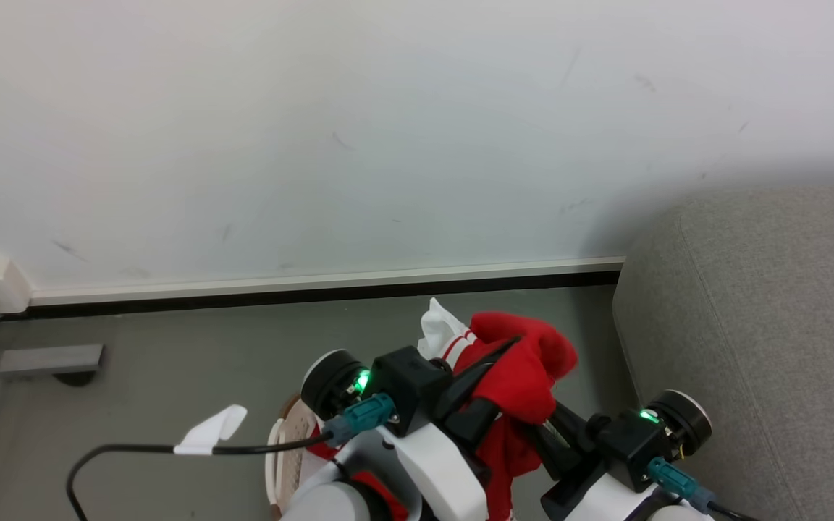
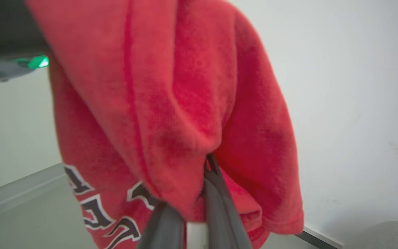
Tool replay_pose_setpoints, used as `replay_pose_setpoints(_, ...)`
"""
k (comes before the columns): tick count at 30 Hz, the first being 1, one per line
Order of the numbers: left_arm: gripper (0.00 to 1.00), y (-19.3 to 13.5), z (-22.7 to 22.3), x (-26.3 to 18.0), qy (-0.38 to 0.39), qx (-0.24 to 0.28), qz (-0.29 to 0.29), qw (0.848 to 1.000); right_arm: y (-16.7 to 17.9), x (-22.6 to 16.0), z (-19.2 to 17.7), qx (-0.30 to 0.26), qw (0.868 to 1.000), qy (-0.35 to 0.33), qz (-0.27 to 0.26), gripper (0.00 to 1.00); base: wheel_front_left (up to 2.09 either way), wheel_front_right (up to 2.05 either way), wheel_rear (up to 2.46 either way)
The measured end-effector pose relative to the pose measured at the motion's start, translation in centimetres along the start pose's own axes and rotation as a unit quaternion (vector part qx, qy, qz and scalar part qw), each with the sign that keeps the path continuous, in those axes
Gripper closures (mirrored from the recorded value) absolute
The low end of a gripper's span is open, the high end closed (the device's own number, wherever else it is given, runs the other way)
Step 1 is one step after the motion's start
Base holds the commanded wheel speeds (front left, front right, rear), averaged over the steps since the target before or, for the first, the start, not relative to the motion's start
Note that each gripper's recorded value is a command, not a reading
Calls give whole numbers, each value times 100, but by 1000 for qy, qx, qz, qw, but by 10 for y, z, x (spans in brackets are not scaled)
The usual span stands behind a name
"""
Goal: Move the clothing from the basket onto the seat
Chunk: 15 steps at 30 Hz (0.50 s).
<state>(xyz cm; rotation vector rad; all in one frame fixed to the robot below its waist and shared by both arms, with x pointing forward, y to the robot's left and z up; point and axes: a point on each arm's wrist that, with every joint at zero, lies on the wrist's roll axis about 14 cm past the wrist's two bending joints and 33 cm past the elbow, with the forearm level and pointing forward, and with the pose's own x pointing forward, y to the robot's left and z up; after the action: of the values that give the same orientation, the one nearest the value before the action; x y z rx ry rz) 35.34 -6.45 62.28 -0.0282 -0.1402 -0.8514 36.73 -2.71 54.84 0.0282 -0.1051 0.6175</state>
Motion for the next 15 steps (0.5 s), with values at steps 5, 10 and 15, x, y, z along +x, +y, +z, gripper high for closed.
replay_pose_setpoints(5, 84, 1, -6, 0, 5, -4, 3, 1000, -11, -3, 6, 7, 1000, -12, -16, 100, 0, 0, 0)
replay_pose_setpoints(10, 0, 3, -10, 1, 6, -5, 7, 1000, -24, -10, 10, 26, 999, -23, -41, 100, 0, 0, 0)
replay_pose_setpoints(15, 0, 6, -17, 1, 4, -2, 12, 1000, -43, -23, 11, 28, 997, -23, -68, 100, 0, 0, 0)
